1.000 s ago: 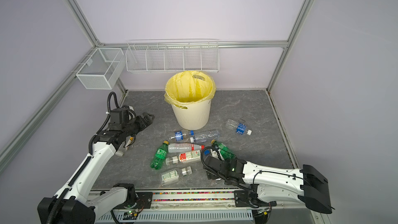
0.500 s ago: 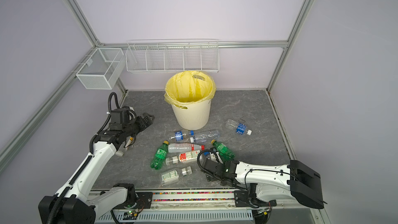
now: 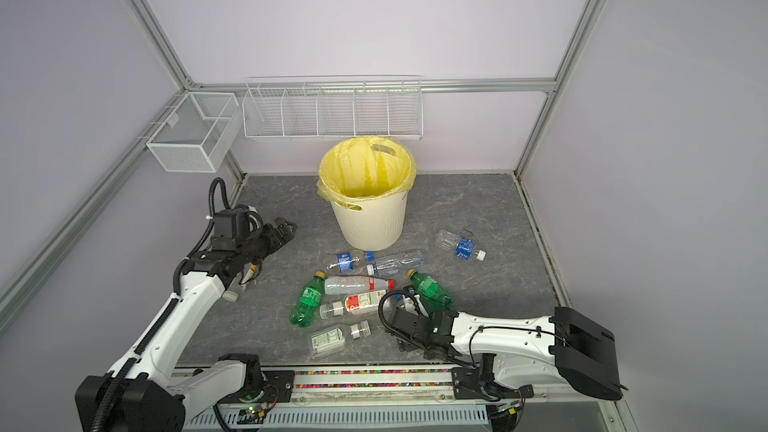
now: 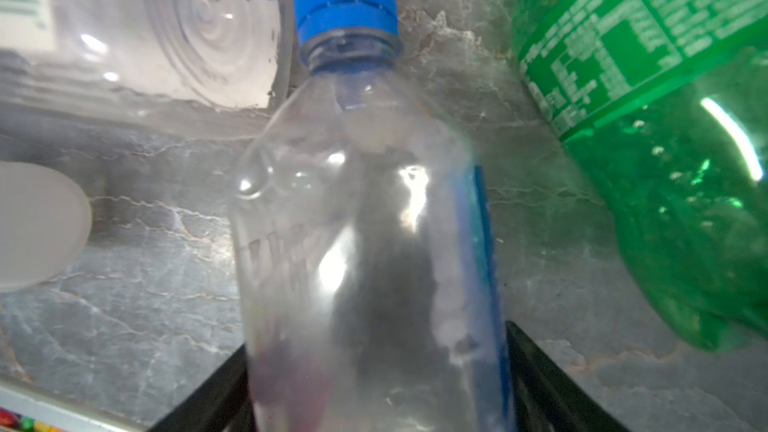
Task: Throw the plastic bottles in the bin
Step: 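Lift the blue-cap bottle with the right gripper up over the bin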
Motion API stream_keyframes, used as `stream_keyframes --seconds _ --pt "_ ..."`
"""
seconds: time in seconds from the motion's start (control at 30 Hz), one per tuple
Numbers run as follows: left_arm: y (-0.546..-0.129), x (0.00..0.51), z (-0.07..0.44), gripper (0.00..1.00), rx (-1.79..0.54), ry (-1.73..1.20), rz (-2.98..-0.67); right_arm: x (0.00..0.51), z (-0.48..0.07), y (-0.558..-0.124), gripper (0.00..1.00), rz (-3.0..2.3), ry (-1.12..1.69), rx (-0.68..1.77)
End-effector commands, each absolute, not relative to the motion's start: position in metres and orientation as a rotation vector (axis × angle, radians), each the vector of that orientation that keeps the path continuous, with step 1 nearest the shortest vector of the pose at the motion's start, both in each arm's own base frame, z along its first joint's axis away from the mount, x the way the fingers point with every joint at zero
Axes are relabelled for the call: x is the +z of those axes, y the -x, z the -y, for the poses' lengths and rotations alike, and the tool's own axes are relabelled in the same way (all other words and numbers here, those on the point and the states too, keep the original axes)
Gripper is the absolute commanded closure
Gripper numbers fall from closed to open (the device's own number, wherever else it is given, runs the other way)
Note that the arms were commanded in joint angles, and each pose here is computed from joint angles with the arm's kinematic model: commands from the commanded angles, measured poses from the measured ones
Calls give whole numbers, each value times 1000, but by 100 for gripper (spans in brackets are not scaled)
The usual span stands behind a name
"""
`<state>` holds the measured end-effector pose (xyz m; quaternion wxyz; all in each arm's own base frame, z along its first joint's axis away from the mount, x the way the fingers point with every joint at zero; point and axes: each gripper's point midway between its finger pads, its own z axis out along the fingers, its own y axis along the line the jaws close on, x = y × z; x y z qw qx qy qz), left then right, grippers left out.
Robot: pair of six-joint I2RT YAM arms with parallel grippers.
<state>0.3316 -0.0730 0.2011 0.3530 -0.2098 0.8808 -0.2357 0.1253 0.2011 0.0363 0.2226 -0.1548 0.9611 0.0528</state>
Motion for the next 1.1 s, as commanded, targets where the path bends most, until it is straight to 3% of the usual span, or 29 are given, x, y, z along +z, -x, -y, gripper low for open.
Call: stream_keyframes --seconds 0.0,0.43,0.77,1.07 --pt "-333 196 68 0 -583 561 -2287 37 -203 -122 23 -2657 426 153" --pt "-326 198 62 0 -580 605 -2281 71 -198 -119 33 -2613 389 209" --pt "-327 203 68 0 -630 595 -2267 120 -190 -123 34 -2487 281 413" --pt "-323 206 71 0 -659 586 -2261 175 -186 -141 34 -2335 229 433"
